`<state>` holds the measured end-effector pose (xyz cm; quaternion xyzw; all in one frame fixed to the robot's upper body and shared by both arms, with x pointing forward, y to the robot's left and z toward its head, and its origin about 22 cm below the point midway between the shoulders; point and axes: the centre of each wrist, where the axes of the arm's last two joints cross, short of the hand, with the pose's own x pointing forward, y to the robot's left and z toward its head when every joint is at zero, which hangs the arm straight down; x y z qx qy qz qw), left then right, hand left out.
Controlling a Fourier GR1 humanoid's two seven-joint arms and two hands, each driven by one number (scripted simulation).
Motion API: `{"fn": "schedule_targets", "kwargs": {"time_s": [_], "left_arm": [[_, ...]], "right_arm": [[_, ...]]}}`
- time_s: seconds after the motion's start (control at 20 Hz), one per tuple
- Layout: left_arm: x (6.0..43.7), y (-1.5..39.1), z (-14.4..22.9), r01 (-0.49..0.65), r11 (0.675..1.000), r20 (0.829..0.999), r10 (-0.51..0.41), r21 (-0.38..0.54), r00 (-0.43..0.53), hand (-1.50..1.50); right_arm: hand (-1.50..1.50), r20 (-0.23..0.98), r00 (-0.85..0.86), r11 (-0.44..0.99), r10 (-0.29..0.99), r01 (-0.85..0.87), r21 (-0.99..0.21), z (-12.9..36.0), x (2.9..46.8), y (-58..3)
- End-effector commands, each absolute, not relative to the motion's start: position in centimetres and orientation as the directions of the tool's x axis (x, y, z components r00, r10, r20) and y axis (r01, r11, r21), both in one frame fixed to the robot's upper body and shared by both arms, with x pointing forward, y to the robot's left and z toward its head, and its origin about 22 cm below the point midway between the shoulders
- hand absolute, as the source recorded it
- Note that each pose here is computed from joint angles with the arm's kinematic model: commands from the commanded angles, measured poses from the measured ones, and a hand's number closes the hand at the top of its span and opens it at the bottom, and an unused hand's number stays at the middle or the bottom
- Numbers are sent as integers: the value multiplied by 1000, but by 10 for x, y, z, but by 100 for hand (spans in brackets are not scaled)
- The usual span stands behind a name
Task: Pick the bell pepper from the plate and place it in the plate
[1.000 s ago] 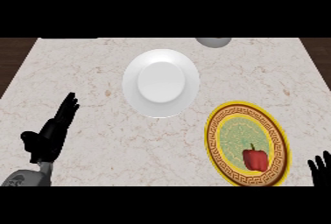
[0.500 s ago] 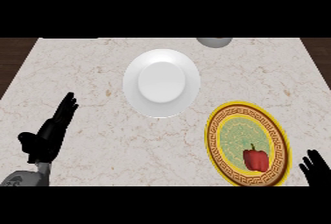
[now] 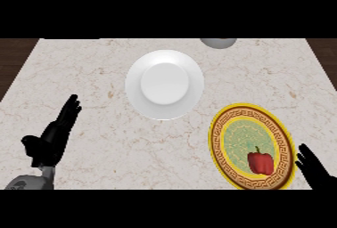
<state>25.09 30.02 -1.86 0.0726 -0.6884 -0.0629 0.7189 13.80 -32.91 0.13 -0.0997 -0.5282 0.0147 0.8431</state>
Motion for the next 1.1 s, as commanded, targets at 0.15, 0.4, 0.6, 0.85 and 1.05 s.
{"fn": "schedule_targets", "kwargs": {"time_s": [0.15, 0.4, 0.6, 0.85, 1.05], "left_arm": [[261, 299, -21, -5, 981, 980, -192, 193, 48, 0], [256, 307, -29, -12, 983, 981, -184, 185, 60, 0], [251, 293, -26, -8, 982, 982, -187, 187, 41, 0], [247, 294, -18, 8, 984, 983, -178, 178, 41, 0], [260, 309, -16, -12, 981, 979, -195, 196, 54, 0]], "right_arm": [[-150, 871, 465, 980, 158, 35, -196, 3, 167, -324], [-150, 848, 494, 975, 191, 4, -222, -27, 155, -319], [-150, 832, 512, 969, 213, -3, -247, -45, 159, -293], [-150, 843, 500, 975, 197, -13, -221, -55, 186, -289], [150, 874, 426, 972, 232, -70, -224, -42, 188, -288]]}}
